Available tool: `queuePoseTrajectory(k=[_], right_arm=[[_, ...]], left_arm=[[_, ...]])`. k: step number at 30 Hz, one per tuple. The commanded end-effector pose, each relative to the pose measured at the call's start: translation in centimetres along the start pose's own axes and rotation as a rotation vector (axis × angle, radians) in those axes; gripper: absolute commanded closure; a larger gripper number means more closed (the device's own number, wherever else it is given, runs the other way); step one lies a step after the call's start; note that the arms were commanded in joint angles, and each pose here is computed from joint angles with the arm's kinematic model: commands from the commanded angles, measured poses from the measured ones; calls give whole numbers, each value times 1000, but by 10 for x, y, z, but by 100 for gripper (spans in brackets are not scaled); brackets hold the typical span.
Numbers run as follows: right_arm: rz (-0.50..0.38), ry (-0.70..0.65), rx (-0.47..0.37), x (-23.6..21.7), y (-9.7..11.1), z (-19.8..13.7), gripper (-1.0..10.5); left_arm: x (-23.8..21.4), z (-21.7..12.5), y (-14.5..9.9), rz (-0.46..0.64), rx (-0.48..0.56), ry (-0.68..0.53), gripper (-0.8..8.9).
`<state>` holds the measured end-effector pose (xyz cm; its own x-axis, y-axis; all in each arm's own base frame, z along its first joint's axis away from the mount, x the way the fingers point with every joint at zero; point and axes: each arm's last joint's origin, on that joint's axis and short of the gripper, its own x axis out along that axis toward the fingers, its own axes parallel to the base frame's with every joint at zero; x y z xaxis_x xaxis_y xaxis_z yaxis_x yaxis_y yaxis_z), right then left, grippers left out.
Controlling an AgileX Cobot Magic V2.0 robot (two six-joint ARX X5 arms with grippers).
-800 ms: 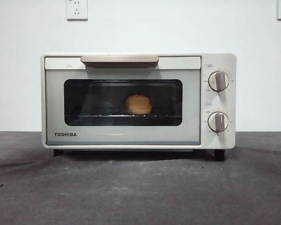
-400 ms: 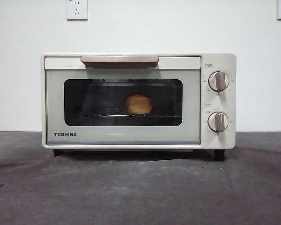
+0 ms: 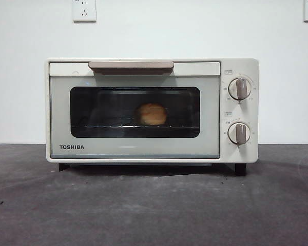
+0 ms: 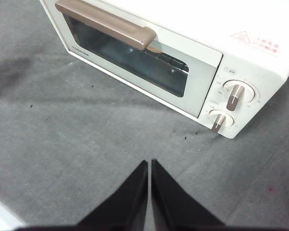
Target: The left arm flap open the oven, the right arm pick bread and place it into oven, the left arm flap close the oven
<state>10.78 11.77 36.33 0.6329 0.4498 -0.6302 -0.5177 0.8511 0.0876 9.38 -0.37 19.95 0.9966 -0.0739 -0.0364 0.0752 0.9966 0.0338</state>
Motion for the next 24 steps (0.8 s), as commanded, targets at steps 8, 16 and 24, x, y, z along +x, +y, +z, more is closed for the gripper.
queuePoseTrajectory(k=[8, 16, 24], right_arm=[[11, -12, 7, -1, 3, 4, 941], [11, -12, 7, -1, 3, 4, 941], [11, -12, 7, -1, 3, 4, 941]], left_arm=[[3, -41, -1, 4, 12, 86, 786], [4, -50, -1, 2, 9, 141, 786], [4, -50, -1, 2, 9, 141, 786]])
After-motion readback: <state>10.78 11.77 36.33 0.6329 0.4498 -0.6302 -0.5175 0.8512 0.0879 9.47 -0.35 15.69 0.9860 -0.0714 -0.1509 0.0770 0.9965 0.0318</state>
